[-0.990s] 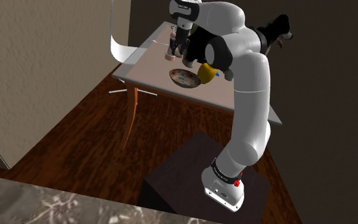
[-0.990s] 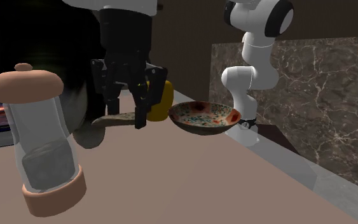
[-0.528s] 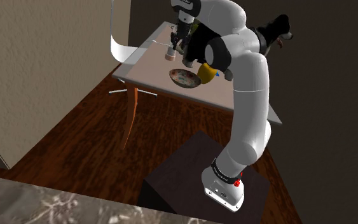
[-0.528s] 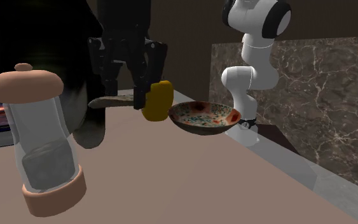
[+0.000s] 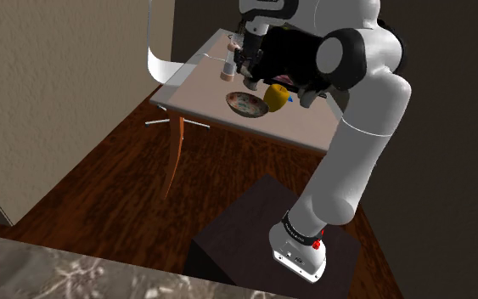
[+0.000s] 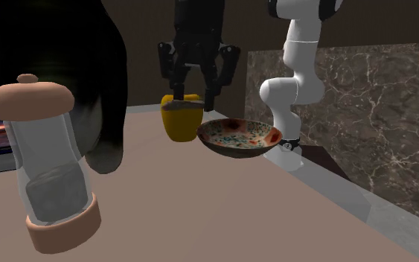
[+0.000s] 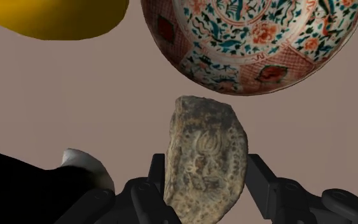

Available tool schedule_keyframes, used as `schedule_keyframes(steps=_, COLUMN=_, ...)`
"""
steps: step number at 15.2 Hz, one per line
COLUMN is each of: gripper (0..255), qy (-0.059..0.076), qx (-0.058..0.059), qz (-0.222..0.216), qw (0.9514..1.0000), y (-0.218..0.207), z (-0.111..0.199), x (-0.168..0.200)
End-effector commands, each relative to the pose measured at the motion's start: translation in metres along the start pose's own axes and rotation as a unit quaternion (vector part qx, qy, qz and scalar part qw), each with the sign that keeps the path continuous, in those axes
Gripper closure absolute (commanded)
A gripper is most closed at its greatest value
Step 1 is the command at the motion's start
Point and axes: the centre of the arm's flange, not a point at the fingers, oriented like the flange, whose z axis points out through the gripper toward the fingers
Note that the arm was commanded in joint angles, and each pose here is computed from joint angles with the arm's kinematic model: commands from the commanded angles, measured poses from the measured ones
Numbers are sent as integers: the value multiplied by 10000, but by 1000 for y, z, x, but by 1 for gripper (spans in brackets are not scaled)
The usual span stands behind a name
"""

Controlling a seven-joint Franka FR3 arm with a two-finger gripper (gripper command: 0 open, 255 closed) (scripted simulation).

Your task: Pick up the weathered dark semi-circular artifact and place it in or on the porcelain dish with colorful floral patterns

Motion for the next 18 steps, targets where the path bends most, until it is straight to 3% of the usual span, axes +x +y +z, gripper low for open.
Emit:
schedule_keyframes(steps=1, gripper=255, qy=-2, qx=-2, qz=-12, qw=10000, y=-7, z=-3, x=-27)
schedule_keyframes(steps=9, gripper=255, qy=-2, qx=-2, qz=-12, qw=10000, y=-38, z=-16, x=-132)
schedule_keyframes(steps=18, gripper=255, qy=-2, qx=-2, qz=-12, qw=10000, y=-42, z=31, x=-135)
